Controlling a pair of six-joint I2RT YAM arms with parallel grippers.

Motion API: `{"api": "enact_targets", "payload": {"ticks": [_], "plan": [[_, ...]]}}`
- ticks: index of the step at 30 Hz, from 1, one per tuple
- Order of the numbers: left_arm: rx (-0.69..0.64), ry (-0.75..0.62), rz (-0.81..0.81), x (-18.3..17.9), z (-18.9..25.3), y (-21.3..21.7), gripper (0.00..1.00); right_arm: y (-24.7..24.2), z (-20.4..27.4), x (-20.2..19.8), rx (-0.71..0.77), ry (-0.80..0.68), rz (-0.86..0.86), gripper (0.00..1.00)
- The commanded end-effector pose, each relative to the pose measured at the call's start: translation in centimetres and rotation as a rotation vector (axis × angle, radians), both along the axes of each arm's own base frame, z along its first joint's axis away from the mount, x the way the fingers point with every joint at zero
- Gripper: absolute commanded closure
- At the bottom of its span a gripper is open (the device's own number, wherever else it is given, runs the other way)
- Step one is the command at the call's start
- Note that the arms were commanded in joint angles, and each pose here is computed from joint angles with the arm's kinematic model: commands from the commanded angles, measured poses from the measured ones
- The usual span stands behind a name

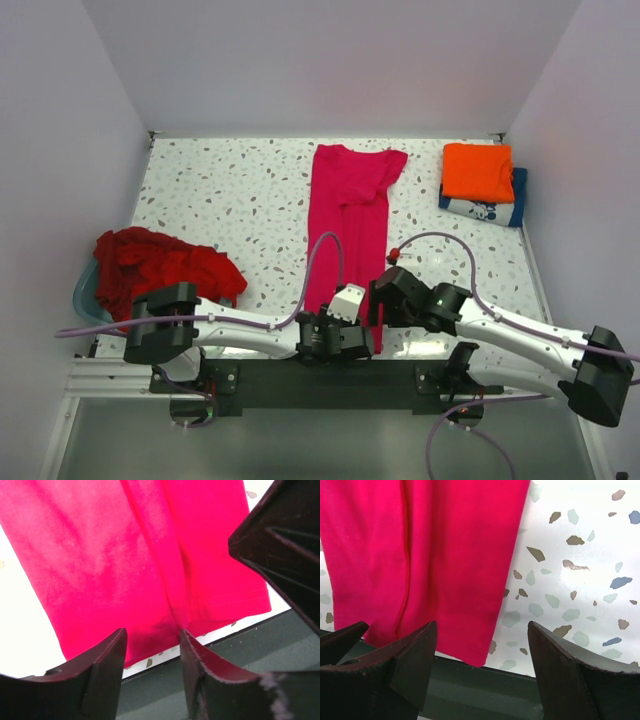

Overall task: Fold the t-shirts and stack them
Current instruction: Fold the tshirt

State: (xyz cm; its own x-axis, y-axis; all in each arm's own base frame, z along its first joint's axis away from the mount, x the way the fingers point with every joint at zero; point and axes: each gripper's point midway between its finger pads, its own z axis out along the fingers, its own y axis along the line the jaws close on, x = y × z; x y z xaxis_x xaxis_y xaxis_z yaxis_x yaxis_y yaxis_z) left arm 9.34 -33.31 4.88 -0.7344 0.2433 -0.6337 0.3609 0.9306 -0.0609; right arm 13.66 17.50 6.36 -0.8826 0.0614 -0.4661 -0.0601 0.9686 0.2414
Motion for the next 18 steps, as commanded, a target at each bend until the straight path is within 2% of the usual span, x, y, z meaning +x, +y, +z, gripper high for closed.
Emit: {"api": "enact_targets", "payload": {"ticks": [1,7,10,18], "plan": [[-0.022,-0.053,0.020,0.9,1.2,-1.1,0.55,-0.6,-0.2,-0.1,0.000,-0.009,-0.036,0.24],[-0.015,-0.062,0.029,1.1,1.3,-0.7,0.76,-1.1,-0.6,-0.7,-0.007,0.007,-0.034,0.24],[-0.017,-0.067,0.054,1.2,1.9,-0.1,0.82,-1.1,-0.6,-0.8,-0.003,0.009,-0.033,0.24],[-0.070,-0.081,0.150,1.9,4.2,3.6,0.87,1.0,0.2,-1.6,0.010,-0.014,0.030,0.25]]}}
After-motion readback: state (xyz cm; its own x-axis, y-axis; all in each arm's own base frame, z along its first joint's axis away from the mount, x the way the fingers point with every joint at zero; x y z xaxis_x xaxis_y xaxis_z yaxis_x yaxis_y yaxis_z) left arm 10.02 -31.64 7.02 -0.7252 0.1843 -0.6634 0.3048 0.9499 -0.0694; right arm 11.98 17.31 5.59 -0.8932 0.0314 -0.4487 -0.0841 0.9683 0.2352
